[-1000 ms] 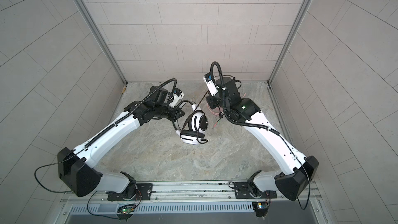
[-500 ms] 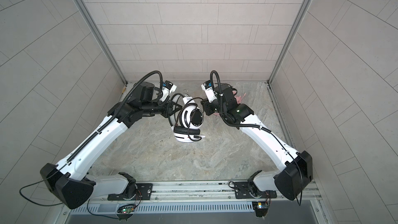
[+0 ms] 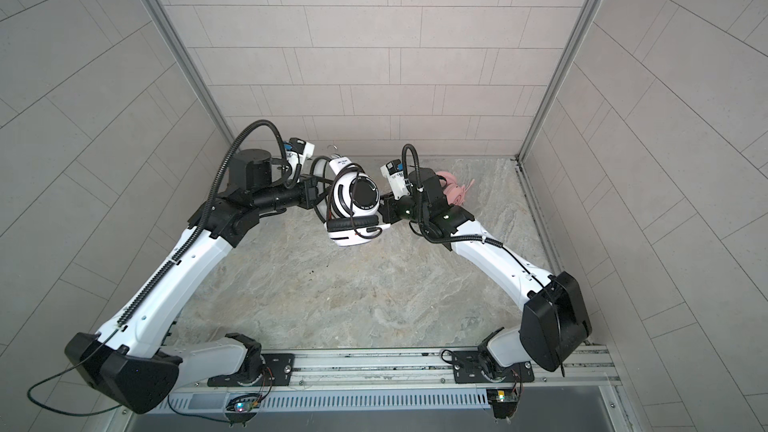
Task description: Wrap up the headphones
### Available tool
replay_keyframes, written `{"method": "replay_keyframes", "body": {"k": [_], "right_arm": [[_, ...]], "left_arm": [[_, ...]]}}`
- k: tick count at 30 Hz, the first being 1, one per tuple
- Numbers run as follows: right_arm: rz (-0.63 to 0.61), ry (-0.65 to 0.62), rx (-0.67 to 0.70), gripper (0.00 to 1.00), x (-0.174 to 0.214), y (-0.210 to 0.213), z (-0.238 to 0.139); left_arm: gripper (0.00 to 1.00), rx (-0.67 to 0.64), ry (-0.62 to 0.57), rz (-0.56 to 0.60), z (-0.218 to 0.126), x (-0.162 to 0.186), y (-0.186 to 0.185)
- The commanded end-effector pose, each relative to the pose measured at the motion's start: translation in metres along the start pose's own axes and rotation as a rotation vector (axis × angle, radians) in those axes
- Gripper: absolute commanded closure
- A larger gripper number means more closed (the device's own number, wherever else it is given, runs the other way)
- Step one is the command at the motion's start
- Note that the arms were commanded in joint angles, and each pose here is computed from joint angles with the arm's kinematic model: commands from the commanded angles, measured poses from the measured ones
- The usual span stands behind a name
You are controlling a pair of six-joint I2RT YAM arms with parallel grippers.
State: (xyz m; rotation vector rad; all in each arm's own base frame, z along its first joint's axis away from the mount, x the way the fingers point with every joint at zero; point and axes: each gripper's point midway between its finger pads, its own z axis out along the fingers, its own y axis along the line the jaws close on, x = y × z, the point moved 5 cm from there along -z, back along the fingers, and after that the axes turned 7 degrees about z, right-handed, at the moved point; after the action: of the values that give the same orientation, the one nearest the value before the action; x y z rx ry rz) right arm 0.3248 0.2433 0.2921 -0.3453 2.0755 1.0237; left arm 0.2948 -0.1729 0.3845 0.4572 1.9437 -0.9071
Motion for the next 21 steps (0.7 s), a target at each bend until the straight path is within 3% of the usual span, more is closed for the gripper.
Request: {"method": "replay_keyframes", "body": {"k": [1,6,15,18,21], "right_arm": [[0.03,-0.032,-0.075,0.91,-0.005,0.009,0.001],[0.062,-0.05,-0.124,0.93,-0.005,0.015,0.0],[0.06,-0.039,-0.073,0.93,0.004,0.002,0.006],[0.061,-0.033,-0.052,0.9,0.009,-0.009,0.011],[0.072,-0.014,-0.112,0.83,0.012,-0.008,0.018]], "left_arm": [[1.0,0.043,-0.164,-0.019,-0.016,-0.033,-0.014],[1.0,-0.028,-0.209,-0.087,-0.009,-0.035,0.001],[1.0,-0.026,-0.185,-0.079,-0.002,-0.035,0.004],[1.0,-0.019,-0.168,-0.083,0.001,-0.03,0.006],[1.0,-0.017,-0.157,-0.091,0.003,-0.024,0.008]]}}
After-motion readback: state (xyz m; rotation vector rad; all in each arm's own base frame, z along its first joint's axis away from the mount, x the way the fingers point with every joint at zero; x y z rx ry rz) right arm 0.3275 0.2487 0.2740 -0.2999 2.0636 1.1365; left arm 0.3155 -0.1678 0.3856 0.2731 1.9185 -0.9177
